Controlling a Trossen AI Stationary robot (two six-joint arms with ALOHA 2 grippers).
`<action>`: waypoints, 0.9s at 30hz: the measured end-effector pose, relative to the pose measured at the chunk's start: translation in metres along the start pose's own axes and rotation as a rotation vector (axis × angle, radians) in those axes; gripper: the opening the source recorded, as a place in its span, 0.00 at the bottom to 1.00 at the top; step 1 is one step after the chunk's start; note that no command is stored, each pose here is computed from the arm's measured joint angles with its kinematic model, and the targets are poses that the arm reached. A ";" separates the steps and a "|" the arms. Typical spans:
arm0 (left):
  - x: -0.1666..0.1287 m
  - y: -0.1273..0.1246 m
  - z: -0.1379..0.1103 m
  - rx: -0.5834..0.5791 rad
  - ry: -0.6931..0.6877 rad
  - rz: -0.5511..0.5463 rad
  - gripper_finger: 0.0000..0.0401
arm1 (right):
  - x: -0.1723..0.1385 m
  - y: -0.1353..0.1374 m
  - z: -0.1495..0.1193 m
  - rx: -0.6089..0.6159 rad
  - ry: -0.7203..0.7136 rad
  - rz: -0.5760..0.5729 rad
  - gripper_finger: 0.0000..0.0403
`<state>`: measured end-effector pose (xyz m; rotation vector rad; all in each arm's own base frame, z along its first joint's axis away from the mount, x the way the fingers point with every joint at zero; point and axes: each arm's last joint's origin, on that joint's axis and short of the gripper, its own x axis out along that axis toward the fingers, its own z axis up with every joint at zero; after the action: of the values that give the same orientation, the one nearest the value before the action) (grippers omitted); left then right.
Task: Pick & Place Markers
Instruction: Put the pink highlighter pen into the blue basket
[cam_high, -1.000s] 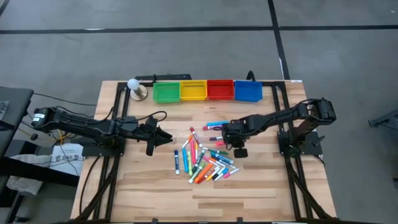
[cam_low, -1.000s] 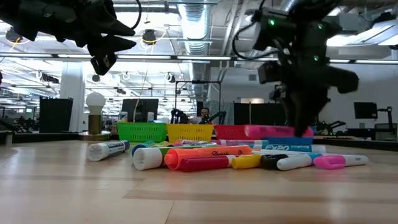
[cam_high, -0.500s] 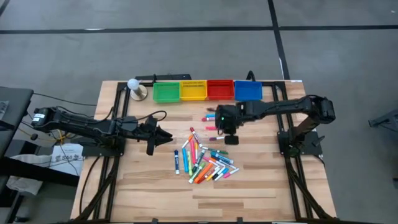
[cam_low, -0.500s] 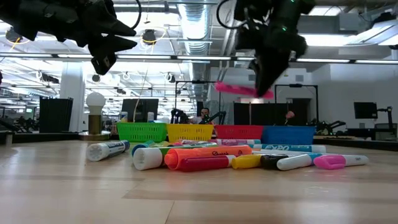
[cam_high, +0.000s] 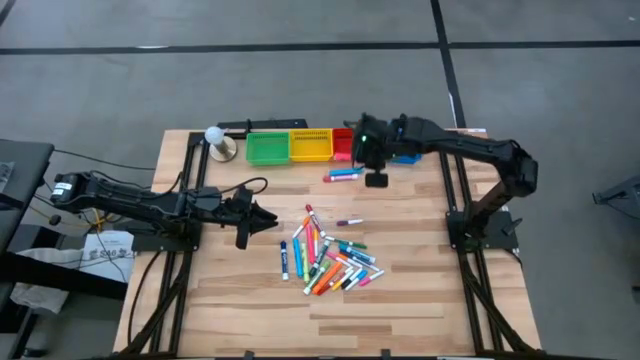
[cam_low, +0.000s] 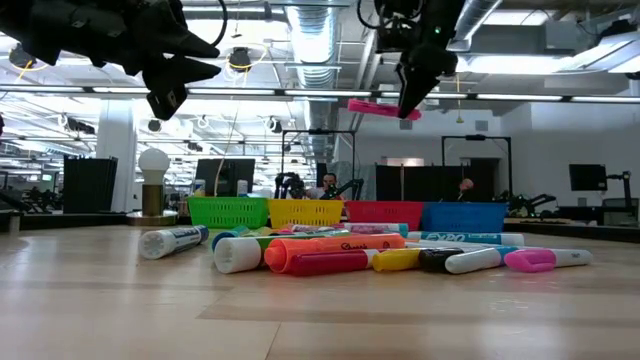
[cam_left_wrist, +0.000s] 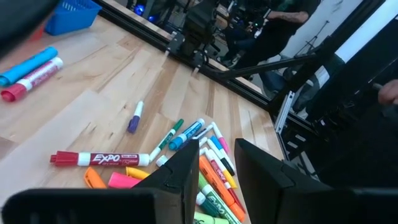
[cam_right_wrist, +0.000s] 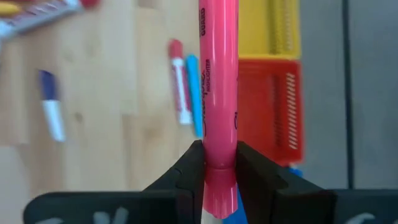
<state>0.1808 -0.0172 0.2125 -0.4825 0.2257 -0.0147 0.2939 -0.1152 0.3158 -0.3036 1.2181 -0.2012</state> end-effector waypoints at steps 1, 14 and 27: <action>0.000 0.000 0.000 0.000 -0.003 0.006 0.25 | 0.000 -0.006 -0.003 0.007 0.008 -0.014 0.16; 0.000 0.001 0.001 0.000 -0.023 0.038 0.25 | 0.010 -0.083 -0.066 0.205 0.161 -0.074 0.16; 0.000 0.001 0.001 -0.004 -0.030 0.051 0.25 | 0.039 -0.105 -0.119 0.403 0.176 -0.006 0.16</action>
<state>0.1808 -0.0154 0.2127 -0.4801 0.2085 0.0433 0.1962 -0.2406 0.2792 0.0631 1.3182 -0.4784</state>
